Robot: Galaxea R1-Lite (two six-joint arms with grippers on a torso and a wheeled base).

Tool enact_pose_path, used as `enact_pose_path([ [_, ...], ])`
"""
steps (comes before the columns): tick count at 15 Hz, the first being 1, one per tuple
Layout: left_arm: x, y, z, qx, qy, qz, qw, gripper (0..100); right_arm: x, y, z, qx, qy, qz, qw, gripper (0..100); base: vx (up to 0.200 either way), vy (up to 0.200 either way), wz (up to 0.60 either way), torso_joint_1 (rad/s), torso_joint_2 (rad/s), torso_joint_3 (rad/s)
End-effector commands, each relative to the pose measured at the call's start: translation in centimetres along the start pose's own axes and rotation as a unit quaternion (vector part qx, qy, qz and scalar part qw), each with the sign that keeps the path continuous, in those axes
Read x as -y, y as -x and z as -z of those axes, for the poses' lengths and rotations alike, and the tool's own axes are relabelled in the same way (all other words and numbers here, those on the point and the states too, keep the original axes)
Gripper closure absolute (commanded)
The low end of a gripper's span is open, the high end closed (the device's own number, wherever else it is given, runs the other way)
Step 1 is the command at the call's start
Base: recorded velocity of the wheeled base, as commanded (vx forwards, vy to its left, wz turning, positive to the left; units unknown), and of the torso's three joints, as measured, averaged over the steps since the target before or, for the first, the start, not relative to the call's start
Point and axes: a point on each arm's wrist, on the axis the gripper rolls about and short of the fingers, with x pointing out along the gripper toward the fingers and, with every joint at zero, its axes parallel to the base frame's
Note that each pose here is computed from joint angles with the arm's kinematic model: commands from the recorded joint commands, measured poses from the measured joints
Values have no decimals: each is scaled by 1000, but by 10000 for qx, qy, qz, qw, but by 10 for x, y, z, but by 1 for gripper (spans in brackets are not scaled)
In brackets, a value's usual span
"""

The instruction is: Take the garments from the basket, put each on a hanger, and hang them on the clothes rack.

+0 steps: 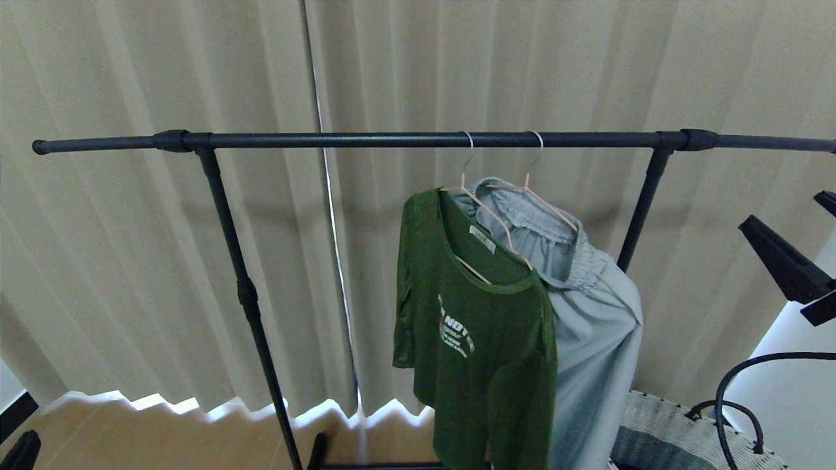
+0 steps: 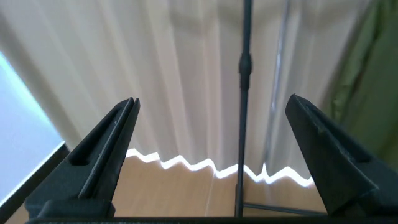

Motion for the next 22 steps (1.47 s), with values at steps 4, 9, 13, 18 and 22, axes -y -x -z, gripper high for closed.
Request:
enact_pose_path([
  [4, 1, 30, 36, 87, 121, -240, 9996, 0, -13, 33, -23, 187, 263, 54, 9995, 0, 0, 0, 0, 0, 0, 0],
  [9, 1, 29, 35, 111, 826, -234, 9962, 0, -27, 63, -14, -961, 393, -19, 9946, 0, 0, 0, 0, 0, 0, 0],
  [13, 1, 29, 35, 103, 795, -226, 9965, 0, -35, 84, 2, -1884, 727, -199, 9792, 0, 0, 0, 0, 0, 0, 0],
  [18, 6, 29, 37, 92, 245, 787, 9966, 0, -44, 112, 22, -2824, 1128, 96, 9526, 0, 0, 0, 0, 0, 0, 0],
  [22, 5, 30, 37, 171, 218, 1384, 9900, 0, -58, 153, 29, -2638, 1361, 940, 9503, 0, 0, 0, 0, 0, 0, 0],
])
